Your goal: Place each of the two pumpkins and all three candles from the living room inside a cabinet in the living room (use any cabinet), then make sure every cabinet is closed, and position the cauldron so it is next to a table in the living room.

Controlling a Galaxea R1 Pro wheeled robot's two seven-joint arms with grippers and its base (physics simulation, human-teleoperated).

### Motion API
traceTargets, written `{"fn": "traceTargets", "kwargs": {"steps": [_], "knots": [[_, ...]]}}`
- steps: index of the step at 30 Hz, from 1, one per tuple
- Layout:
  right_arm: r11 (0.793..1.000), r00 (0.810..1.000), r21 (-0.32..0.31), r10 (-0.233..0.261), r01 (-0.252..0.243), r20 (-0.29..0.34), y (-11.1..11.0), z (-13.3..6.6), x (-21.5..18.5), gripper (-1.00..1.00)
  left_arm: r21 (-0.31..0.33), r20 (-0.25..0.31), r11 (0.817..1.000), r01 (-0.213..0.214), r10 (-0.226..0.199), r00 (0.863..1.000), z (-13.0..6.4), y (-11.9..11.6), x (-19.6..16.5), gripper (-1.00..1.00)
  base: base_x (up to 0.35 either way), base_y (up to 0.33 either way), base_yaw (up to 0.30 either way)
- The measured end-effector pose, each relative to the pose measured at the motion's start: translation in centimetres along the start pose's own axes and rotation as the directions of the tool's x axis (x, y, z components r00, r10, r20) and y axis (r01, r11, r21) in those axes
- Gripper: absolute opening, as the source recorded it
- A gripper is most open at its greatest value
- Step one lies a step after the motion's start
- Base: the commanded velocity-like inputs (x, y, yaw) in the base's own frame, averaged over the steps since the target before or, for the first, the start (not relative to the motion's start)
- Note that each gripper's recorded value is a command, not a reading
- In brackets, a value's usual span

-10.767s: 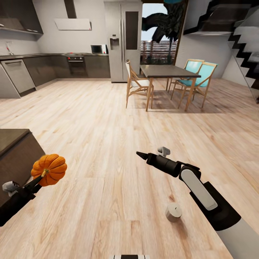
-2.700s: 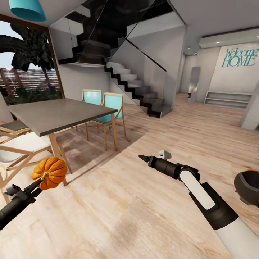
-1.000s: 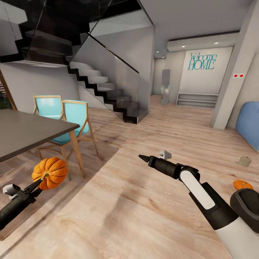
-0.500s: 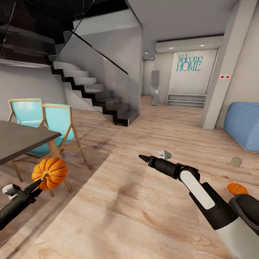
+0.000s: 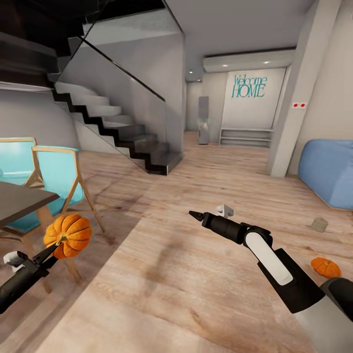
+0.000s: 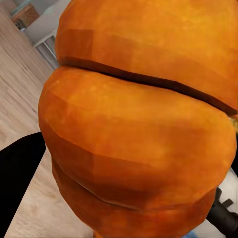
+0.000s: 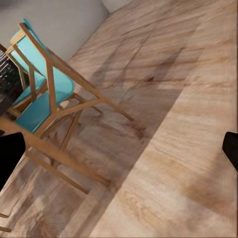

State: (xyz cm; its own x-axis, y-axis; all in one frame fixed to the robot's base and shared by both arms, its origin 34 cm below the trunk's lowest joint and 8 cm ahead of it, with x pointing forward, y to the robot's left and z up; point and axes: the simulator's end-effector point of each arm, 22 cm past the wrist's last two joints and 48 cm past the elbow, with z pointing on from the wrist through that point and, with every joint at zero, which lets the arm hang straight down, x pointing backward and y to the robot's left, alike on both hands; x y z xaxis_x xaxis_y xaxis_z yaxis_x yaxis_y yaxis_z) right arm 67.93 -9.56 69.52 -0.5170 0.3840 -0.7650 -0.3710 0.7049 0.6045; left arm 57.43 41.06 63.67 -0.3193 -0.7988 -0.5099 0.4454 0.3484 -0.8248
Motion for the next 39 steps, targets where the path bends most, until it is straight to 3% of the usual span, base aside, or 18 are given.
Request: {"fn": "traceTargets", "kwargs": {"steps": [13, 22, 39], "knots": [[1.0, 1.0, 0.0, 0.0, 0.0, 0.0, 0.0, 0.0, 0.0, 1.0, 0.0, 0.0, 1.0, 0.0, 0.0, 1.0, 0.0, -0.01, -0.01, -1.0, 0.337, 0.0, -0.014], [1.0, 1.0, -0.002, -0.003, 0.003, 0.004, 0.22, -0.14, -0.18, 1.0, 0.004, 0.002, 1.0, -0.002, 0.002, 1.0, 0.02, -0.24, -0.11, -1.0, 0.337, 0.0, -0.215], [1.0, 1.0, -0.003, -0.005, 0.005, 0.006, 0.35, -0.23, -0.29, 1.0, 0.007, 0.003, 1.0, -0.004, 0.004, 1.0, 0.02, -0.38, -0.17, -1.0, 0.337, 0.0, -0.086]]}}
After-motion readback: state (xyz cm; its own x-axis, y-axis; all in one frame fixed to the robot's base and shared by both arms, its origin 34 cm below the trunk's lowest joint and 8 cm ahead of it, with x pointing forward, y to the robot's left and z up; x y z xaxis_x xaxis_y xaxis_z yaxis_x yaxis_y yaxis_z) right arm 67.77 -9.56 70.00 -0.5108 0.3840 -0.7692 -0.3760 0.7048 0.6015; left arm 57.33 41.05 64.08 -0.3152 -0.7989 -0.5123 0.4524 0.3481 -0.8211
